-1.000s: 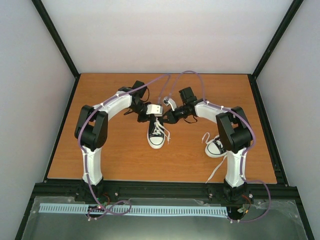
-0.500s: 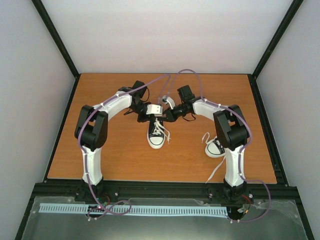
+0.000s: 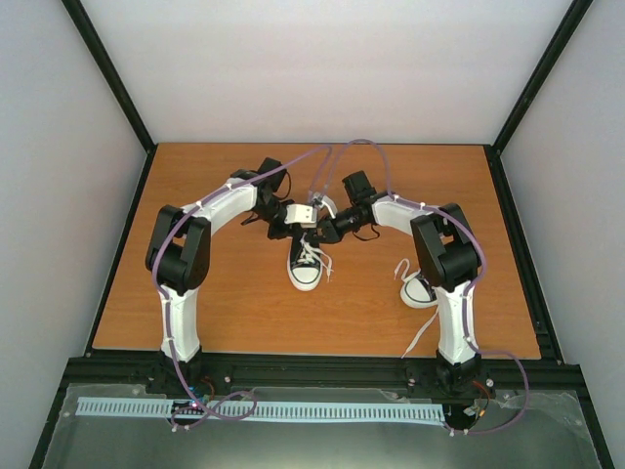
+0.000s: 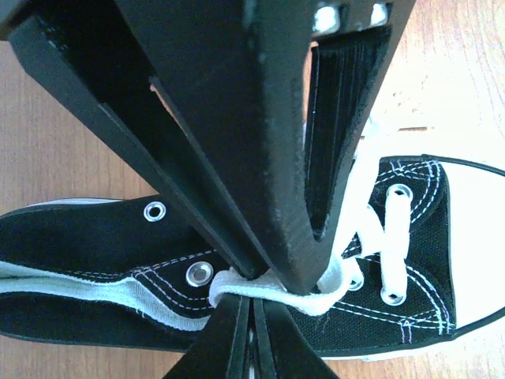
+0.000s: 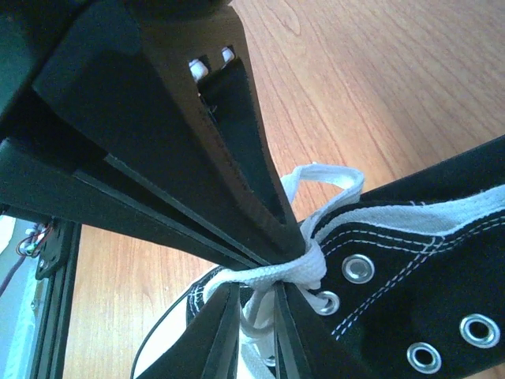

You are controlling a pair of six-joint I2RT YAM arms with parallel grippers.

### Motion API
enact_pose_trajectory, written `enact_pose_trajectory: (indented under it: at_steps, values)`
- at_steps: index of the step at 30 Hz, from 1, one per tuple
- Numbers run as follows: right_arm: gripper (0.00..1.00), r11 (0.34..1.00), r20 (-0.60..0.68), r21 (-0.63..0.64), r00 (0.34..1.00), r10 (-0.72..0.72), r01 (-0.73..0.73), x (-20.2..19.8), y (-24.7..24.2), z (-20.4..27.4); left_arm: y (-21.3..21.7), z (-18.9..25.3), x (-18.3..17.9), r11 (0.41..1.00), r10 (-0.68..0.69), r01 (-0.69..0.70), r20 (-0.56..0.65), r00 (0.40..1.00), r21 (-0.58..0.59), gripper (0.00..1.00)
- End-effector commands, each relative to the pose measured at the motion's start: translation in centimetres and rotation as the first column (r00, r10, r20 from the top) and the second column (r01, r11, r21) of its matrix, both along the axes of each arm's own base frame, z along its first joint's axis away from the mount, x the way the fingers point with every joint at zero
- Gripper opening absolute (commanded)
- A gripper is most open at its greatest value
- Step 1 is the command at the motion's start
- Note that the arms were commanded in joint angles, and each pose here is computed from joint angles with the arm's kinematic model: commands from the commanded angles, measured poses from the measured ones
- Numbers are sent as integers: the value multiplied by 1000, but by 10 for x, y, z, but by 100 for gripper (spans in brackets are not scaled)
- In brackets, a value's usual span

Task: Tie the shoes
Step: Cross the shoelace with the shoelace.

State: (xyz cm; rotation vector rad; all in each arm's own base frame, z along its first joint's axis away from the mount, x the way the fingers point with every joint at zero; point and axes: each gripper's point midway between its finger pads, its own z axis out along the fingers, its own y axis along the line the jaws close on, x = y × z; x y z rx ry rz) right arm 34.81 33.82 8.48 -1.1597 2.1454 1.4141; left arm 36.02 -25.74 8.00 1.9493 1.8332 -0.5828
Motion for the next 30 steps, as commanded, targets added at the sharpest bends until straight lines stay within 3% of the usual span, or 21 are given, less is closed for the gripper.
enact_pose_trajectory:
  at_steps: [1, 7, 15, 22, 26, 30]
  values:
    - [14, 1000, 46, 10, 999, -13, 13, 8, 8, 3, -9, 12, 1, 998, -18, 19, 18, 1000, -57, 1]
    - [20, 999, 94, -18, 994, -48, 50, 15, 5, 6, -11, 16, -1, 996, -18, 19, 5, 1000, -85, 1]
    - [4, 1000, 100, -17, 995, 2, -1, 1, 1, 13, -11, 25, 4, 992, 2, -3, -5, 1000, -124, 1]
    - [3, 999, 161, 21, 986, -42, 39, 7, -6, 42, -8, 23, 2, 994, 5, -5, -7, 1000, -112, 1]
    - [3, 999, 159, 15, 986, -43, 41, 6, -7, 42, -6, 28, 1, 994, -2, 1, -5, 1000, -112, 17]
    - [3, 999, 142, -4, 989, -47, 48, 6, -9, 34, -1, 35, 2, 994, -6, 7, 9, 1000, -109, 25]
